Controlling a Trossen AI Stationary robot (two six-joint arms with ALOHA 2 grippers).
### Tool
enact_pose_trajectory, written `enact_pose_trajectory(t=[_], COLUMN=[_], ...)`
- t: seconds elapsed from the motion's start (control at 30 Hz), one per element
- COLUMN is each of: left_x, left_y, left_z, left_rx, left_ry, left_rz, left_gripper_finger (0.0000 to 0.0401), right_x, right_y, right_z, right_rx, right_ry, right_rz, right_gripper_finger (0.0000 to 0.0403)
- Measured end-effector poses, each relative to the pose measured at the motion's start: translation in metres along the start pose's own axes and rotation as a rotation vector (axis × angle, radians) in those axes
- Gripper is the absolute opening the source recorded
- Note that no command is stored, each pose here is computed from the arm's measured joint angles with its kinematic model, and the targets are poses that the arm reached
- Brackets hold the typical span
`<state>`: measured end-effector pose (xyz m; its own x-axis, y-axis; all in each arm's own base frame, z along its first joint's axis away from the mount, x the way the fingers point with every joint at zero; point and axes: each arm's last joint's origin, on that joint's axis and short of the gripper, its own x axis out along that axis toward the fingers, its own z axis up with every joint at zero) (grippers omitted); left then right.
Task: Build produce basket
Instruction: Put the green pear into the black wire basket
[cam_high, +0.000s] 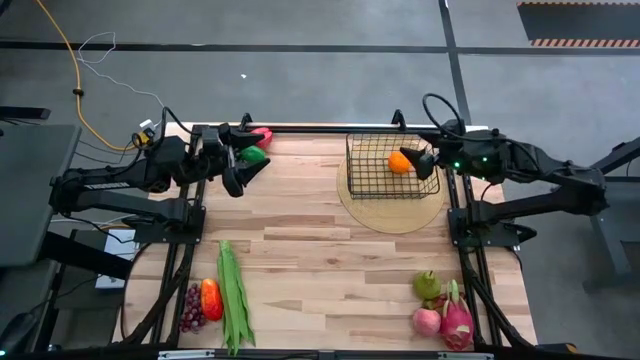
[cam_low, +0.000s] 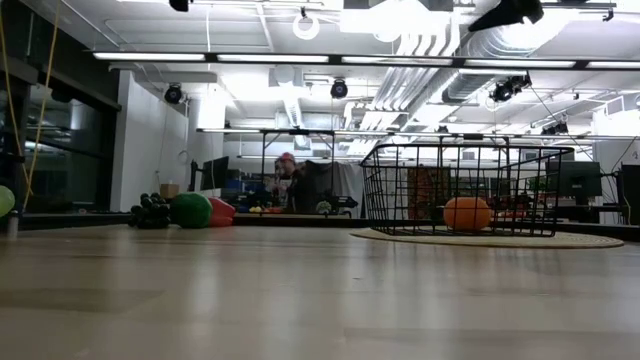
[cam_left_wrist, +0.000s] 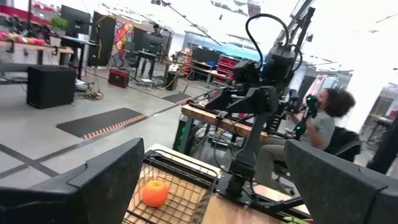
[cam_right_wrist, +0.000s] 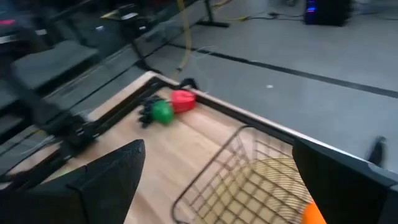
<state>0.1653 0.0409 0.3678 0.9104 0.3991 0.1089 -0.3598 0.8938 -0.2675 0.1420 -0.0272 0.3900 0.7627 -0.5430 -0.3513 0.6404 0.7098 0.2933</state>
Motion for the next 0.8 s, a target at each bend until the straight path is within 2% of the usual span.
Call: enact_pose_trajectory(t=[0.13,0.23,0.37,0.43,0.5,0.57,0.67,0.8], left_x=[0.000,0.000,-0.001,-0.002,-0.003,-0.003,-0.003,-0.003], left_y=[0.000,0.000,-0.002,-0.003,-0.004,-0.004,-0.004,-0.003], left_z=[-0.001,-0.001,0.000,0.000,0.000,0.000,0.000,-0.003], left_rx=[-0.004,0.000,-0.010,-0.029,-0.045,-0.035,-0.028,-0.024], left_ry=[0.009,0.011,0.025,0.031,0.038,0.038,0.043,0.066], left_rz=[-0.012,-0.018,-0.091,-0.128,-0.150,-0.154,-0.152,-0.136], left_gripper_finger=[0.0376,0.0376,0.0376,0.0376,0.0376,0.0376,0.0376,0.0376], right_x=[0.006,0.012,0.020,0.022,0.026,0.031,0.035,0.029], right_y=[0.003,0.009,0.026,0.036,0.044,0.052,0.064,0.077], right_z=[-0.002,-0.001,0.005,0.007,0.004,-0.007,-0.035,-0.078], right_rx=[0.007,0.034,0.007,0.042,0.104,0.168,0.215,0.219], right_ry=[0.025,0.044,0.053,0.053,0.105,0.220,0.472,0.858], right_rz=[0.006,0.071,0.316,0.436,0.491,0.497,0.454,0.327], right_gripper_finger=[0.0397,0.0397,0.0397,0.0397,0.0397,0.0397,0.0397,0.0397])
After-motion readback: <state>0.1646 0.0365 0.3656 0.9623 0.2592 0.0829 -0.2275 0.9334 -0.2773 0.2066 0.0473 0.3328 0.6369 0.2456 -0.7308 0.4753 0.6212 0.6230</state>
